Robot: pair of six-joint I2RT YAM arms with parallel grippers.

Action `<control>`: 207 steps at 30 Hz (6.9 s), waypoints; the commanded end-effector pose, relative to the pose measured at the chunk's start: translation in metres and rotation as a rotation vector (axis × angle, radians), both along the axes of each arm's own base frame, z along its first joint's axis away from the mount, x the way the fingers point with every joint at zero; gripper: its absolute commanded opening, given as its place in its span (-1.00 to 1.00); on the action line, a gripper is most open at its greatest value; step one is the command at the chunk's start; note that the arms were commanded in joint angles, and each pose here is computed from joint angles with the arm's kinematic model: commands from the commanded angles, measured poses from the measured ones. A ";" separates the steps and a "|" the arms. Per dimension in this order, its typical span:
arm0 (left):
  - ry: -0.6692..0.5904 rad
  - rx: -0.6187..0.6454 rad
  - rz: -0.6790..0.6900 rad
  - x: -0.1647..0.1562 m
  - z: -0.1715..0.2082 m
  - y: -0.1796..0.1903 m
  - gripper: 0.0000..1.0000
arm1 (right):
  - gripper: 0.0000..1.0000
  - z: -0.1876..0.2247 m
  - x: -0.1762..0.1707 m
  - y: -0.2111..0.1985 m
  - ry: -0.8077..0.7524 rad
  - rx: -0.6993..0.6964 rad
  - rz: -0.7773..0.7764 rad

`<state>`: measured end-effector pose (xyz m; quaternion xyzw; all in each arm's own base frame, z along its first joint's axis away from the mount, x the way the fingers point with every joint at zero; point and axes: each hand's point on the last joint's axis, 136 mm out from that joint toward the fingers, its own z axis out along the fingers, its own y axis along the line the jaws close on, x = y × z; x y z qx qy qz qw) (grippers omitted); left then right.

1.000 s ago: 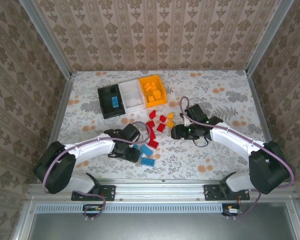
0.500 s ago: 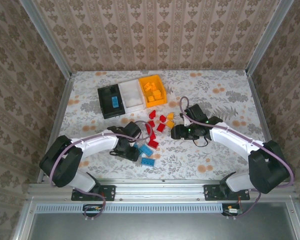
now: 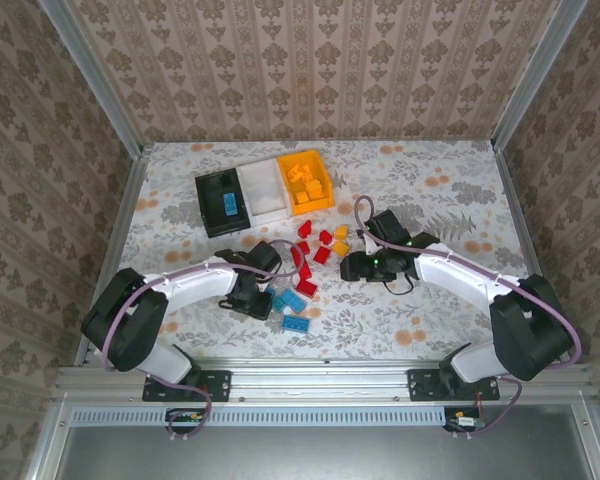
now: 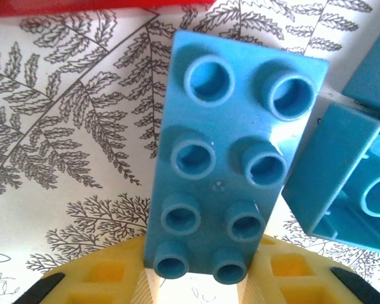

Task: Sort the legos into containers by color

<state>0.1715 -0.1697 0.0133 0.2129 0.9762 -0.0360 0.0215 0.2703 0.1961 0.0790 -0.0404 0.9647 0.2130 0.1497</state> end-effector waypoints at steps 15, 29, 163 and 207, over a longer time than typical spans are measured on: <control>-0.206 -0.148 0.050 0.026 0.073 0.001 -0.36 | 0.30 0.007 0.013 0.018 -0.027 0.010 0.012; -0.382 -0.167 0.343 0.163 0.137 0.065 -0.29 | 0.30 0.000 0.010 0.019 -0.018 0.012 0.018; -0.356 -0.306 0.502 0.210 0.174 0.087 0.23 | 0.57 -0.042 -0.015 -0.001 0.055 -0.048 -0.029; -0.232 -0.357 0.556 0.274 0.108 0.116 0.23 | 0.59 -0.036 -0.019 0.014 0.057 -0.139 0.011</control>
